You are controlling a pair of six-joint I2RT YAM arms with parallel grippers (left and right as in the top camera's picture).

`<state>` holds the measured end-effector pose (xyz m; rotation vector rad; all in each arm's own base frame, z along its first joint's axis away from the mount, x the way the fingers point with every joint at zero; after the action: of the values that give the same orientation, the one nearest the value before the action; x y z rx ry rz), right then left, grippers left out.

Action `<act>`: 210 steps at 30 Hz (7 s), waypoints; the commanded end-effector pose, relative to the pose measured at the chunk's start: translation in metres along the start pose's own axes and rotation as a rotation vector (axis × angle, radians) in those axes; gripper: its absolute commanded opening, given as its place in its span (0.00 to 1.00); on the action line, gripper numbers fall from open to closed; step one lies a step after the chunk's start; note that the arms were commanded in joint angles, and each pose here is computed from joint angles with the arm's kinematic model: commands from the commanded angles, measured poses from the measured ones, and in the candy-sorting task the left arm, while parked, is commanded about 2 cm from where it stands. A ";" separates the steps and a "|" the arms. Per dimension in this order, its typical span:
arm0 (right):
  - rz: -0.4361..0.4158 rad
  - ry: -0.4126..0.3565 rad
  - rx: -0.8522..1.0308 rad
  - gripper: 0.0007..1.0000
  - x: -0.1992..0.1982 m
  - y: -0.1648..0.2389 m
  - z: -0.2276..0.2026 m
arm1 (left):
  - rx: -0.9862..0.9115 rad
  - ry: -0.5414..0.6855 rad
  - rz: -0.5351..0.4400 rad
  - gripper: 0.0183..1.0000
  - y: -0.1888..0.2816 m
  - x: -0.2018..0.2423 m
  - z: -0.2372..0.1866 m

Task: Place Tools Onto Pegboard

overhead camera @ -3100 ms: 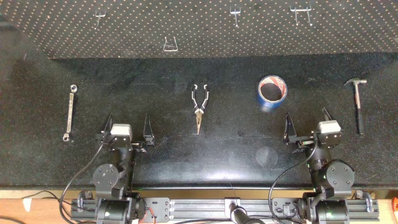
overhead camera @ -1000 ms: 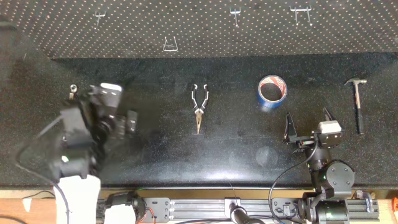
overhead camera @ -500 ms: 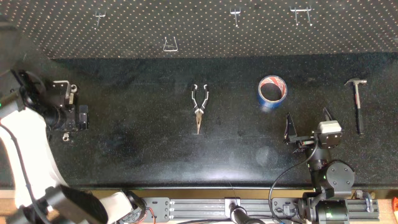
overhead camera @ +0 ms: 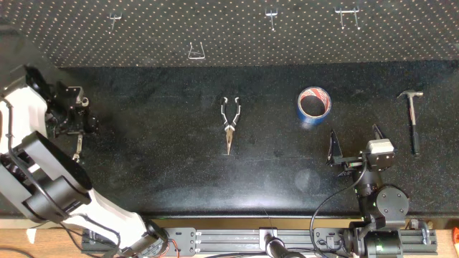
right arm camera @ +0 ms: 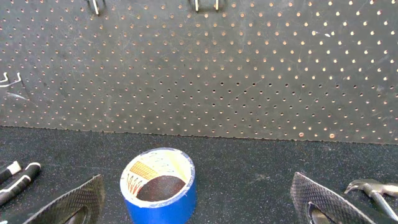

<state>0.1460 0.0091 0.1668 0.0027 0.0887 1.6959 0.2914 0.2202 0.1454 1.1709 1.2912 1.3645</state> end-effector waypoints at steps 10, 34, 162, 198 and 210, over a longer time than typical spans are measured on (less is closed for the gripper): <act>-0.008 -0.016 0.002 0.98 -0.001 0.000 -0.001 | -0.023 -0.076 -0.049 0.99 -0.031 0.027 0.012; -0.008 -0.016 0.002 0.98 -0.001 0.000 -0.001 | 0.090 -0.058 -0.066 0.01 -0.049 0.016 0.010; -0.008 -0.016 0.002 0.98 -0.001 0.000 -0.001 | -0.088 -0.070 -0.206 1.00 0.042 -0.410 -0.030; -0.008 -0.016 0.002 0.98 -0.001 0.000 -0.001 | -0.072 -0.052 -0.060 1.00 0.006 -0.410 0.003; -0.008 -0.016 0.002 0.98 -0.001 0.000 -0.001 | -0.054 -0.045 -0.103 1.00 -0.001 -0.415 0.005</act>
<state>0.1461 0.0087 0.1669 0.0033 0.0889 1.6910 0.3545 -0.1854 0.1290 1.0722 1.2391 1.3047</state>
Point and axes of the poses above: each gripper's point midway between its finger pads, its own y axis back along the fingers, its own x axis along the line the jaws close on, z = x × y, the point moved 10 cm from there along y, back along the fingers, and after that the axes turned 4 degrees about y, right-handed, at the moved point
